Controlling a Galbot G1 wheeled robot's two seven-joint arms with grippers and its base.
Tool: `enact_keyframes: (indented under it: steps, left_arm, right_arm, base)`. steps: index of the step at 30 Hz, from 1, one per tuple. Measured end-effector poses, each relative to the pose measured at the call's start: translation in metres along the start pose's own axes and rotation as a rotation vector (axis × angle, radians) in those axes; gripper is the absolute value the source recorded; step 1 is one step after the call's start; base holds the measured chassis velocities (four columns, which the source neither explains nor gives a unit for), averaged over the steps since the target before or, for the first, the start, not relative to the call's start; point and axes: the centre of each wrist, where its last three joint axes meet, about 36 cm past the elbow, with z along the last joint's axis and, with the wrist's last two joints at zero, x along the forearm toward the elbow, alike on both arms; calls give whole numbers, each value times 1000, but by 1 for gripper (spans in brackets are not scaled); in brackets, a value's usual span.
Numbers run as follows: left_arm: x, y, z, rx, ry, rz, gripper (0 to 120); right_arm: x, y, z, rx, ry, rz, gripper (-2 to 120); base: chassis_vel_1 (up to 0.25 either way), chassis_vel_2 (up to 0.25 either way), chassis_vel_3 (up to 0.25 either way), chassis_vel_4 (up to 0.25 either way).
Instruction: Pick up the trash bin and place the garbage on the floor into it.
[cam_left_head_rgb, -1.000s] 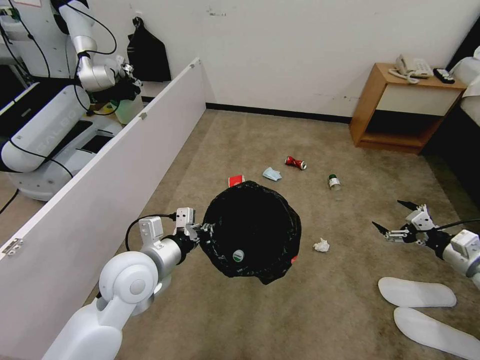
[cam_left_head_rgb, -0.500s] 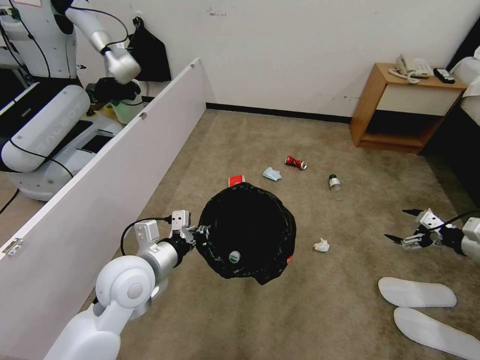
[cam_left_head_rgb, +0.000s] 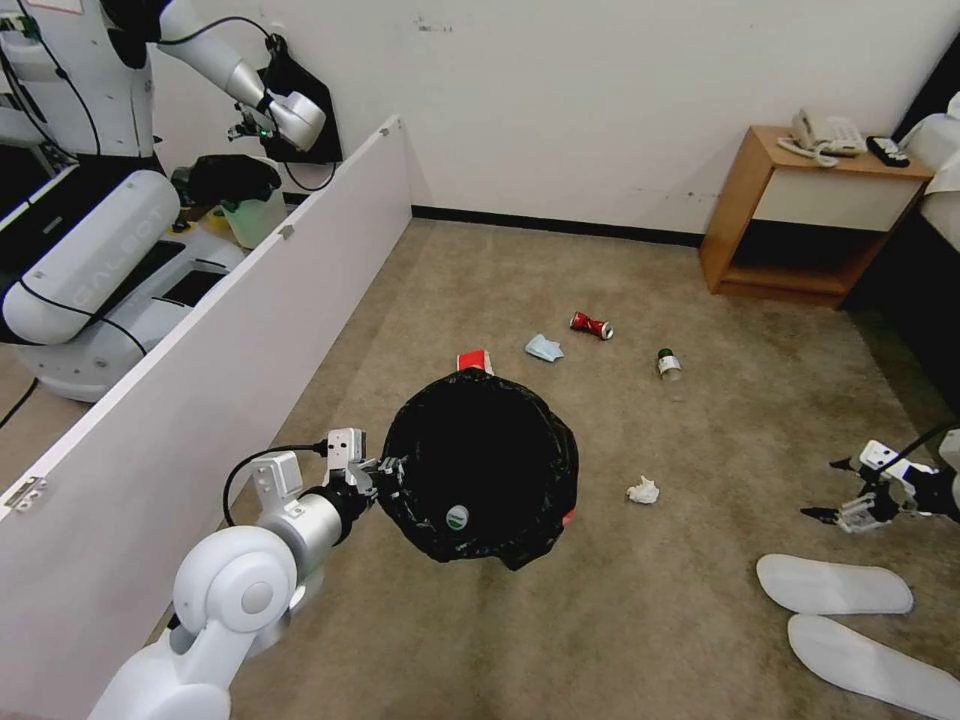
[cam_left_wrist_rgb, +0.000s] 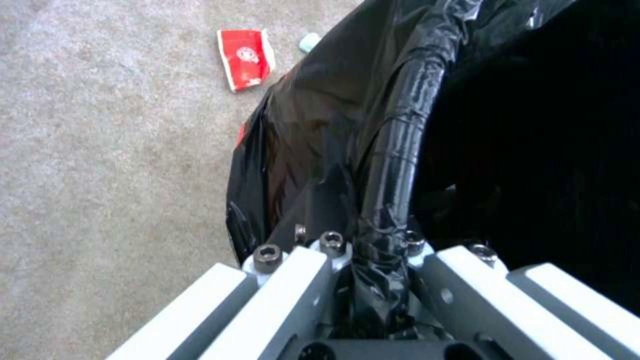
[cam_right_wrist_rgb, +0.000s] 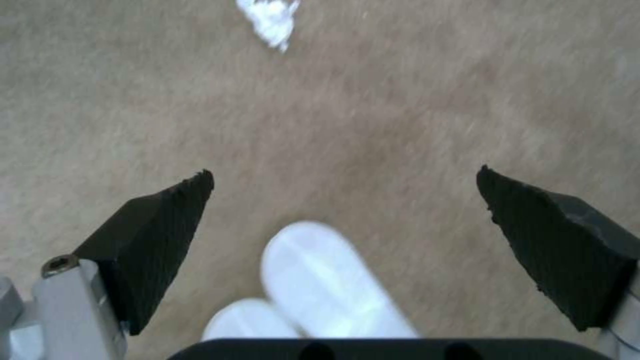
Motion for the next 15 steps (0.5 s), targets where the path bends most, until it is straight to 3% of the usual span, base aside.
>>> enact_keyframes:
  steps: [15]
  left_arm:
    - [1, 2, 2, 0, 3, 5, 0]
  right_arm:
    - [-5, 2, 20, -52, 91, -29, 100]
  base:
    - [0, 0, 0, 0]
